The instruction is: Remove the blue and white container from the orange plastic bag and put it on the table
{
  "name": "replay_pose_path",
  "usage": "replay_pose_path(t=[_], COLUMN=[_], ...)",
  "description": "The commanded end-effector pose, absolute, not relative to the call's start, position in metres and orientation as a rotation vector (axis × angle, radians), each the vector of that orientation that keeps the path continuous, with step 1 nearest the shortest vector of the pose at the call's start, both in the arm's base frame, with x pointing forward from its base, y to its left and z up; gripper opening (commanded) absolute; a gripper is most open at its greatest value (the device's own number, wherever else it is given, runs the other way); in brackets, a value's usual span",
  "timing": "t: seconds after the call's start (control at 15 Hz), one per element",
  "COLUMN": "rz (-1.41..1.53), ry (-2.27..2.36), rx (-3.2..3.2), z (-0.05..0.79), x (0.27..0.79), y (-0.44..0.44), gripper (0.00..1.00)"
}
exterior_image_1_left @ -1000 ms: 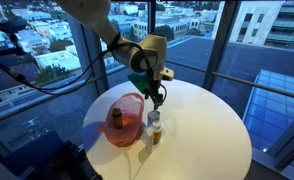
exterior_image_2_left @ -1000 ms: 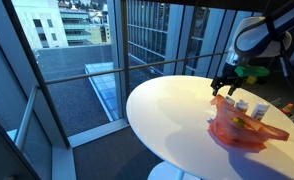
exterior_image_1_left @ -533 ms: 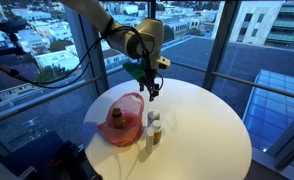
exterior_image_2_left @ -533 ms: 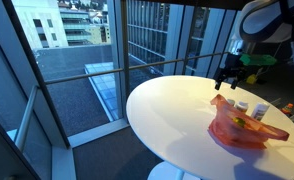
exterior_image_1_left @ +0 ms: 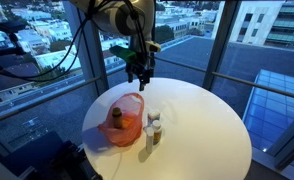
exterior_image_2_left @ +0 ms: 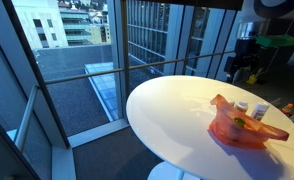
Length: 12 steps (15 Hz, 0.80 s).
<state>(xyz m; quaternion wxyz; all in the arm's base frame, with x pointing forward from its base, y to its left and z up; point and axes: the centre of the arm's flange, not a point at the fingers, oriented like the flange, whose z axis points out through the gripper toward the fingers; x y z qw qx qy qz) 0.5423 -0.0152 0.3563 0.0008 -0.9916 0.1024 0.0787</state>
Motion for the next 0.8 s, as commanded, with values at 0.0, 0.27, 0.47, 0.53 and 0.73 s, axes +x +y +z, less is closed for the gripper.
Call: replay_pose_path(t=[0.0,0.27,0.47,0.53,0.73], rz=[0.229,0.129,0.104,0.108,0.13], ry=[0.272,0.239,0.237,0.242,0.218], rx=[-3.152,-3.189,-3.189,-3.181,-3.171], z=[0.391,0.414,0.42,0.416,0.414], x=[0.514,0.5,0.497,0.498,0.504], y=[-0.003,0.005,0.006,0.005,0.005], gripper=[1.0,1.0,1.0,1.0,1.0])
